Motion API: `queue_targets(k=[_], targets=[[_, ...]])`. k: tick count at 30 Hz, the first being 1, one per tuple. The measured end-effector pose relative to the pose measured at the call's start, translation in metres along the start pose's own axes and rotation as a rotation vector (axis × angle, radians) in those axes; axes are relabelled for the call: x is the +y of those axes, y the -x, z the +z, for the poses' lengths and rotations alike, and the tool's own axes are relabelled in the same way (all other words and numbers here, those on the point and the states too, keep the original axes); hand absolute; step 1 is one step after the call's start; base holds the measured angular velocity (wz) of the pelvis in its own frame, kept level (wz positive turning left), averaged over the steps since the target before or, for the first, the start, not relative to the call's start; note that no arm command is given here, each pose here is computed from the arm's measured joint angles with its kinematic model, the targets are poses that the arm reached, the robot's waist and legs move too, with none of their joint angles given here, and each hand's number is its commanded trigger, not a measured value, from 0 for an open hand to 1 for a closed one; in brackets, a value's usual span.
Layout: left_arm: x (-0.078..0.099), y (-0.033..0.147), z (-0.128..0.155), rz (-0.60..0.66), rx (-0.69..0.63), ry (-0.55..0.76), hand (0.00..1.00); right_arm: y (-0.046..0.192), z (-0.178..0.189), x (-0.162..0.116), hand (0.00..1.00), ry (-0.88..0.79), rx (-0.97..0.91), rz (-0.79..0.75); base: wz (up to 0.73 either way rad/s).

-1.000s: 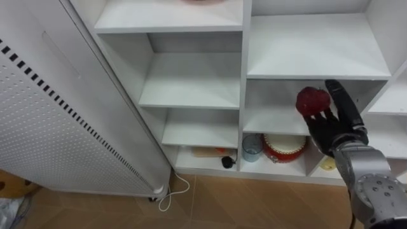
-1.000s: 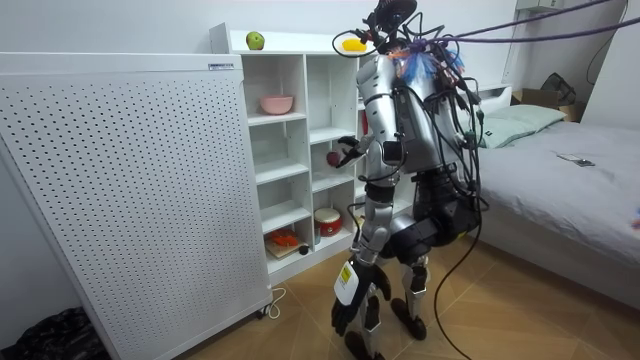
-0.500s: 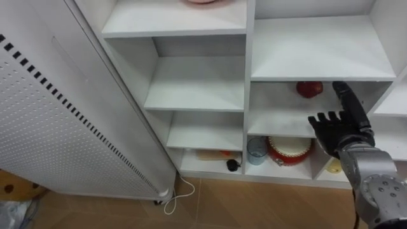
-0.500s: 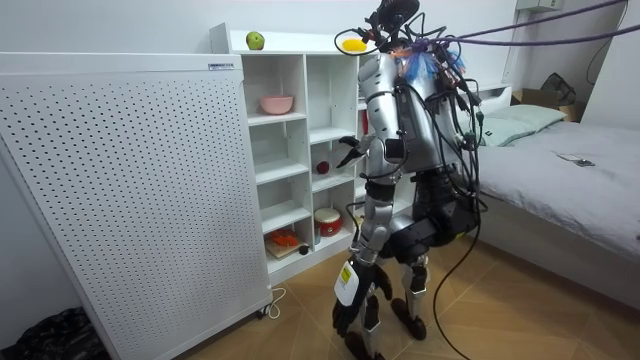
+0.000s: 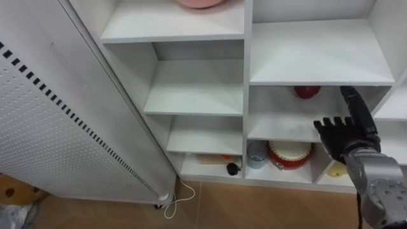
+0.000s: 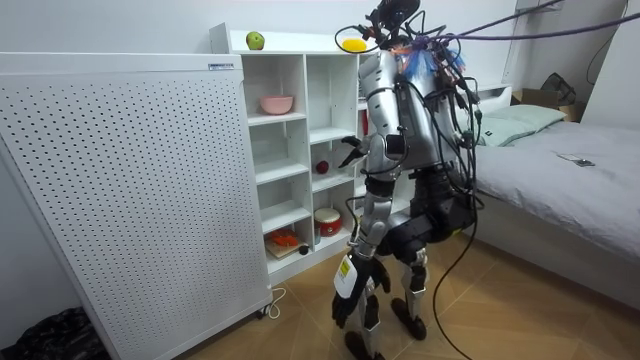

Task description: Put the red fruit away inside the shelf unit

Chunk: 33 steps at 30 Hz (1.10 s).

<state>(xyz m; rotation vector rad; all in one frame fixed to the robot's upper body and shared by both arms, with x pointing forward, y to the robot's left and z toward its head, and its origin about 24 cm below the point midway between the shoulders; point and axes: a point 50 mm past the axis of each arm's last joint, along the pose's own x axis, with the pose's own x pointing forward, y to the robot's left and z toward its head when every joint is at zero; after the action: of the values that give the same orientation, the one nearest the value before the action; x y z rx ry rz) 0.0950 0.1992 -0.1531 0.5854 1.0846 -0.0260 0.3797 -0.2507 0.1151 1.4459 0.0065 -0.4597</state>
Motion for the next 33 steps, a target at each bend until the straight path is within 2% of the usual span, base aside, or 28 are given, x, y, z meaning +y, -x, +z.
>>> queue_targets(k=[2,8,10,17,22,26,28,33], targets=[[0.0,0.0,-0.003,-0.003,0.013,-0.001,0.0,-0.001,0.003,-0.015,0.0,0.0,-0.005,-0.019,-0.02],[-0.001,0.0,-0.018,-0.033,0.075,-0.021,0.0,0.002,0.016,-0.091,0.0,-0.021,-0.026,-0.195,-0.02],[0.0,0.0,-0.022,-0.047,0.092,-0.028,0.0,0.01,0.02,-0.122,0.0,-0.01,-0.029,-0.278,0.0],[0.009,-0.008,-0.012,-0.031,0.1,0.008,0.0,0.036,0.006,-0.188,0.0,-0.012,0.002,-0.441,0.01],[0.007,-0.011,-0.003,-0.008,0.105,0.071,0.0,0.078,-0.016,-0.251,0.0,-0.008,0.071,-0.606,0.15],[0.008,-0.011,0.002,0.02,0.076,0.086,0.0,0.111,-0.02,-0.288,0.0,0.038,0.107,-0.7,0.06],[0.012,-0.01,-0.004,0.052,0.082,0.116,0.0,0.133,-0.014,-0.308,0.0,0.127,0.143,-0.736,-0.02],[0.013,-0.002,-0.031,0.101,0.139,0.175,0.0,0.182,0.007,-0.346,0.0,0.186,0.139,-0.843,-0.09]])
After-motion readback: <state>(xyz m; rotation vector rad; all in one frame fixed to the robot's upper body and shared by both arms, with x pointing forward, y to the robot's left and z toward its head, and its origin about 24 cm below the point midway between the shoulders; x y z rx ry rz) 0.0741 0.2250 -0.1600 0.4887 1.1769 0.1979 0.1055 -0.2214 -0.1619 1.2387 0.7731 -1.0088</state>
